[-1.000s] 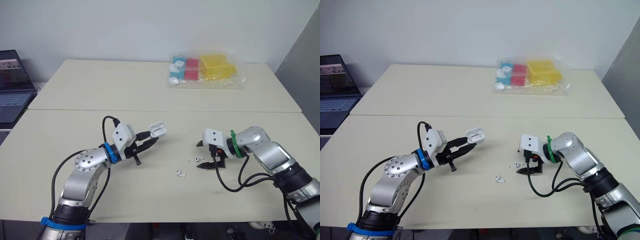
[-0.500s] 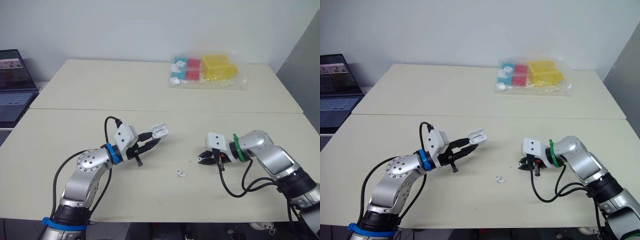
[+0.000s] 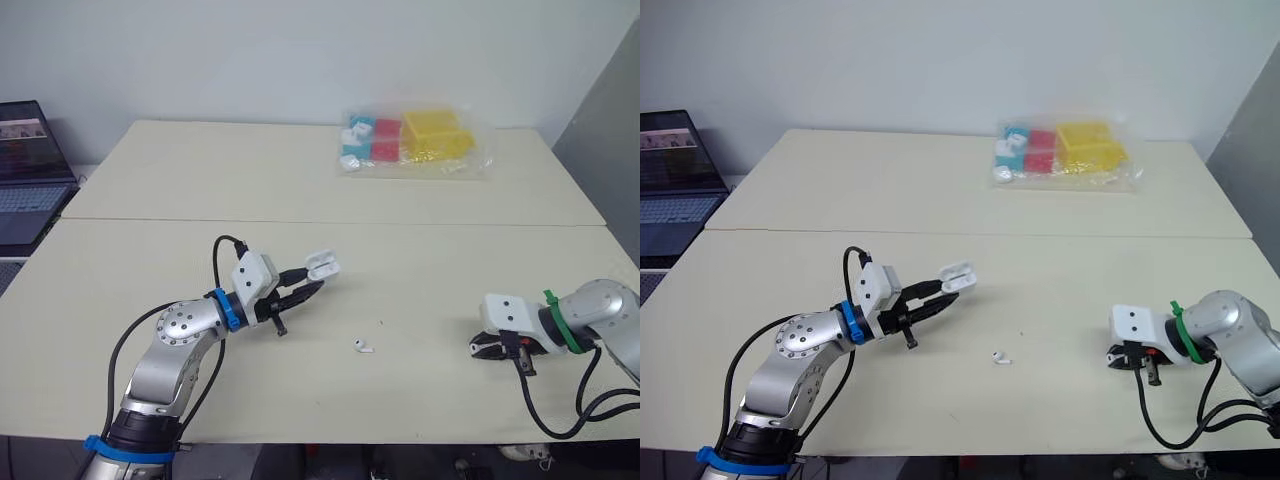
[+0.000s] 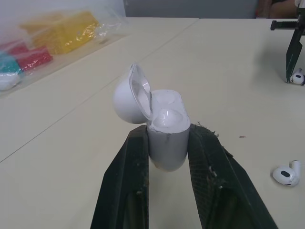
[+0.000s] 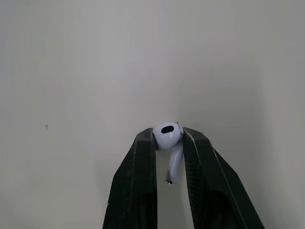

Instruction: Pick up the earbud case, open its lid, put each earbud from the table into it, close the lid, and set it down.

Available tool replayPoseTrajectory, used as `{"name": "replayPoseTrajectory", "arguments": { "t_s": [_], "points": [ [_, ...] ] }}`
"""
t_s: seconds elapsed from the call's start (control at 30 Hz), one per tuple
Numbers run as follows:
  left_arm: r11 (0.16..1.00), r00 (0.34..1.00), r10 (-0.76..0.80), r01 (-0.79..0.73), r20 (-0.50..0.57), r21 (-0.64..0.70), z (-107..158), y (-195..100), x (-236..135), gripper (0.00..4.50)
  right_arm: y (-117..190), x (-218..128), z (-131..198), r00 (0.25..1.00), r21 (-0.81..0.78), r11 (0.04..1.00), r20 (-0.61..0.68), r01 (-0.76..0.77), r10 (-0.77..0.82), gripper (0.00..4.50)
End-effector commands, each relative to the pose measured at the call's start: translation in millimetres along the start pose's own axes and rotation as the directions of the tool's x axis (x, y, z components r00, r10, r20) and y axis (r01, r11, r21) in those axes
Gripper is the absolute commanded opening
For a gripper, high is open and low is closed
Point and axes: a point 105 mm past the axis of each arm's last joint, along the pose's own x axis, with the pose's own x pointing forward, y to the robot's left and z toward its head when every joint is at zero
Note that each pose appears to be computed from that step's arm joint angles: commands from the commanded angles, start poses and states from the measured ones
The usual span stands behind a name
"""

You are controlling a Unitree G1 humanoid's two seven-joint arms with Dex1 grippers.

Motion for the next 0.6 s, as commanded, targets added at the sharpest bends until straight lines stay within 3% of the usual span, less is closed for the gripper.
{"name": "replayPoseTrajectory", "arguments": {
  "t_s": [0.03, 0.13, 0.33, 0.6],
  "points": [
    [0.999, 1.0, -0.002, 0.001, 0.026, 0.035, 7.6, 1.2, -2.6, 0.79, -0.6, -7.1, -11.2, 0.999, 0.016, 1.0, -0.047, -0.012, 0.012, 0.42],
    [0.999, 1.0, 0.001, -0.002, 0.024, 0.034, 7.5, 0.9, -4.2, 0.79, -1.7, -4.6, -11.0, 0.999, 0.014, 1.0, -0.045, -0.007, 0.008, 0.42],
    [1.0, 1.0, 0.003, -0.003, 0.009, 0.026, 4.7, -3.0, -8.4, 0.79, -10.3, -5.6, 0.5, 0.999, 0.007, 0.999, 0.023, 0.044, -0.045, 2.43],
    [1.0, 1.0, 0.015, -0.015, -0.008, 0.011, 1.8, -5.0, -12.8, 0.79, 1.0, -31.4, 21.7, 0.997, 0.021, 0.999, 0.063, 0.043, -0.044, 2.44]
  ]
}}
